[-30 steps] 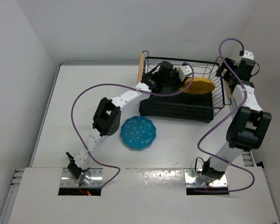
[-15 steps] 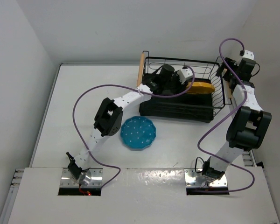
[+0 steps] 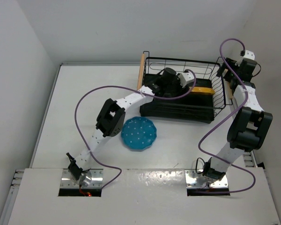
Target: Load the plates into the dish rack
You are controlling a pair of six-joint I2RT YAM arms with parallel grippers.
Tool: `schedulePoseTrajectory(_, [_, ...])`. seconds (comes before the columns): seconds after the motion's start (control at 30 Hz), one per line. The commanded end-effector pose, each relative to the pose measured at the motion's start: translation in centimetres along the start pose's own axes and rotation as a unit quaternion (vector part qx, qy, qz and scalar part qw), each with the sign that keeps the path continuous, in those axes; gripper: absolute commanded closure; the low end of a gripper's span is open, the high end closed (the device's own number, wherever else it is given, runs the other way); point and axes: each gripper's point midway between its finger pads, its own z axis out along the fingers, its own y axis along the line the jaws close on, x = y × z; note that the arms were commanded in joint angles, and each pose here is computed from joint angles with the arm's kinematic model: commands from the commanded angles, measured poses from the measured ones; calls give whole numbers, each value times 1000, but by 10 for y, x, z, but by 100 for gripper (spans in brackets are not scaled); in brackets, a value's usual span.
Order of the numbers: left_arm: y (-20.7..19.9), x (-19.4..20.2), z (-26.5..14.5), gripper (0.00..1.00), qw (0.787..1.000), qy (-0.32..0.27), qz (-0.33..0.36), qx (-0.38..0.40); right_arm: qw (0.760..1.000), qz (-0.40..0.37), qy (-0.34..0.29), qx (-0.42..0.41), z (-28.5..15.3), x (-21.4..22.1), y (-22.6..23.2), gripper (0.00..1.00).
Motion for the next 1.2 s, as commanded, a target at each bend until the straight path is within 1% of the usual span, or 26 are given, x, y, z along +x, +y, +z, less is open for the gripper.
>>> schedulePoseTrajectory(0.0, [-37, -2, 3, 42, 998, 11, -23, 56, 996, 13, 83, -44, 4, 57, 22, 12])
schedulePoseTrajectory(0.07, [-37, -12, 1, 52, 998, -1, -24, 58, 996, 12, 81, -46, 3, 56, 24, 12])
schedulePoseTrajectory(0.1, [-33, -12, 0, 66, 998, -2, -26, 60, 996, 12, 78, -48, 2, 53, 25, 12])
schedulePoseTrajectory(0.17, [-33, -26, -3, 78, 997, -16, -36, 62, 996, 11, 78, -49, 2, 53, 25, 12])
schedulePoseTrajectory(0.2, [-29, -25, -5, 81, 997, -16, -46, 63, 996, 10, 77, -52, 2, 52, 27, 12])
schedulePoseTrajectory(0.27, [-27, -40, -9, 83, 995, -35, -66, 69, 996, 10, 76, -54, 1, 51, 27, 12])
schedulePoseTrajectory(0.33, [-31, -43, -7, 85, 993, -41, -81, 81, 996, 9, 76, -55, 1, 51, 27, 12])
schedulePoseTrajectory(0.4, [-33, -44, -8, 85, 992, -41, -81, 87, 996, 5, 75, -57, 0, 51, 28, 12])
schedulePoseTrajectory(0.43, [-33, -37, -4, 85, 992, -37, -83, 88, 996, 4, 75, -58, -1, 50, 28, 12])
schedulePoseTrajectory(0.53, [-30, -20, 3, 85, 991, -19, -109, 71, 996, 2, 73, -61, -2, 49, 29, 11])
schedulePoseTrajectory(0.63, [-17, -11, 4, 81, 987, -11, -154, 50, 995, 1, 74, -64, -2, 51, 30, 11])
schedulePoseTrajectory(0.7, [-21, 5, 10, 76, 981, 7, -185, 51, 995, 1, 73, -68, -1, 51, 31, 11])
schedulePoseTrajectory(0.73, [-19, 6, 10, 74, 981, 8, -190, 46, 995, 0, 75, -72, -1, 52, 33, 11])
schedulePoseTrajectory(0.77, [-15, 9, 8, 67, 979, 12, -199, 42, 994, 0, 75, -74, -1, 53, 33, 11])
schedulePoseTrajectory(0.87, [-10, 15, 11, 59, 979, 17, -200, 28, 994, -5, 71, -81, -4, 48, 36, 9])
schedulePoseTrajectory(0.9, [-9, 18, 11, 55, 978, 22, -206, 21, 994, -7, 70, -83, -4, 46, 36, 9])
schedulePoseTrajectory(0.93, [-8, 19, 12, 53, 978, 22, -206, 21, 994, -11, 63, -92, -5, 38, 40, 8])
schedulePoseTrajectory(1.0, [-8, 19, 12, 50, 978, 22, -206, 21, 993, -19, 59, -102, -8, 32, 45, 7])
schedulePoseTrajectory(1.17, [-6, 23, 16, 50, 978, 22, -206, 15, 991, -32, 44, -125, -16, 9, 55, 6])
